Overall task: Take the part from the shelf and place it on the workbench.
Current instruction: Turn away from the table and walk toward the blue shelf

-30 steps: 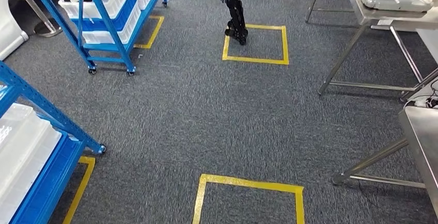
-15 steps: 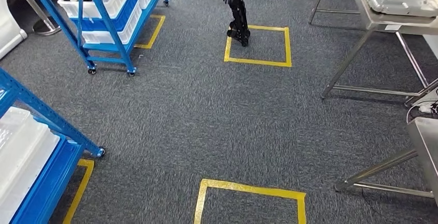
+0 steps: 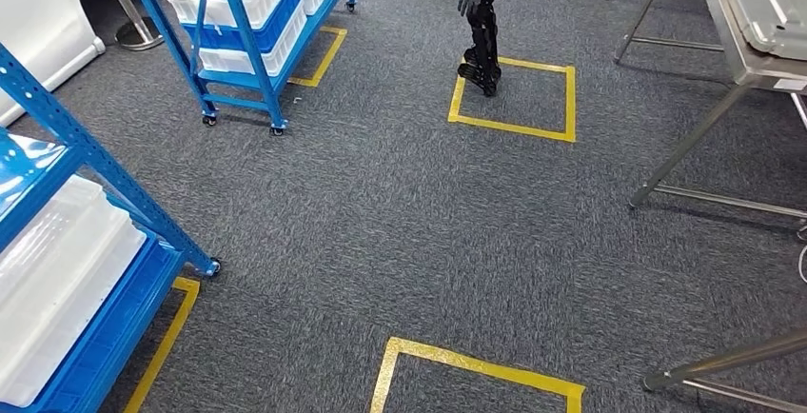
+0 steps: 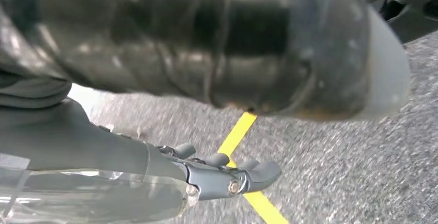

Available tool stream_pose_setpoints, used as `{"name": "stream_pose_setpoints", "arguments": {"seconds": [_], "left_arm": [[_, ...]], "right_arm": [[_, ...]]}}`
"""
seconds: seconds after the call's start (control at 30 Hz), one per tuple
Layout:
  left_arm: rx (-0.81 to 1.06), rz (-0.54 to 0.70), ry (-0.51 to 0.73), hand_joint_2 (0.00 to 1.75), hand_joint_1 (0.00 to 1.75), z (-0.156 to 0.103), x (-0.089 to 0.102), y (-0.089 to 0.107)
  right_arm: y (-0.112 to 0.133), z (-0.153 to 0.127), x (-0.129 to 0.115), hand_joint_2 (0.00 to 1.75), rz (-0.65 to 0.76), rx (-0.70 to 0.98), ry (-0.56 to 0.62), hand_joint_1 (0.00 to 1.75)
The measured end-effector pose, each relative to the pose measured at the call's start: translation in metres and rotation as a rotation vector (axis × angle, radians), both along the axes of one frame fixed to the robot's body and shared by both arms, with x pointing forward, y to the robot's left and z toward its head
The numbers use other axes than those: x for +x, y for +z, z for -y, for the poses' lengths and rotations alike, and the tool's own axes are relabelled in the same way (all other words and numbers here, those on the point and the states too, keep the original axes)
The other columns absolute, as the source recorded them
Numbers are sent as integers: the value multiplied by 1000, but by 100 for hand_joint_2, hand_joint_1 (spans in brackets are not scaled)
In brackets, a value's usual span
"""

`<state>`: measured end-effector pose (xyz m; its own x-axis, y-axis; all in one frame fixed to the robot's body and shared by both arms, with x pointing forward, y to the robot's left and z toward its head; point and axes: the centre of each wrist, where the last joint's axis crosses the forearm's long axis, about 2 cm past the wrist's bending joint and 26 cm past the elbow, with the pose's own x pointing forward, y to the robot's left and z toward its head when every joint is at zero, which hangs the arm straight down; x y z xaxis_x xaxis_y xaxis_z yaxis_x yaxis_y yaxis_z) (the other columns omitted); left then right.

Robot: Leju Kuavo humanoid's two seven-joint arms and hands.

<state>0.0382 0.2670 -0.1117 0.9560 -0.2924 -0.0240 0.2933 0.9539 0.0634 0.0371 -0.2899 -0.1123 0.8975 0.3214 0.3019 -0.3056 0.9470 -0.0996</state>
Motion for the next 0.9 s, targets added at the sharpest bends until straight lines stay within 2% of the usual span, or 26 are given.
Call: {"name": "stream_pose_setpoints", "arguments": {"seconds": [0.6,0.9], "left_arm": [[8,-6,-4,0,0,-2,-1,0],[10,-4,-10,0,0,-2,0,0]], "right_arm": [[1,-5,5,0,2,22,14,0],[0,-5,-1,0,-9,23,14,0]]}}
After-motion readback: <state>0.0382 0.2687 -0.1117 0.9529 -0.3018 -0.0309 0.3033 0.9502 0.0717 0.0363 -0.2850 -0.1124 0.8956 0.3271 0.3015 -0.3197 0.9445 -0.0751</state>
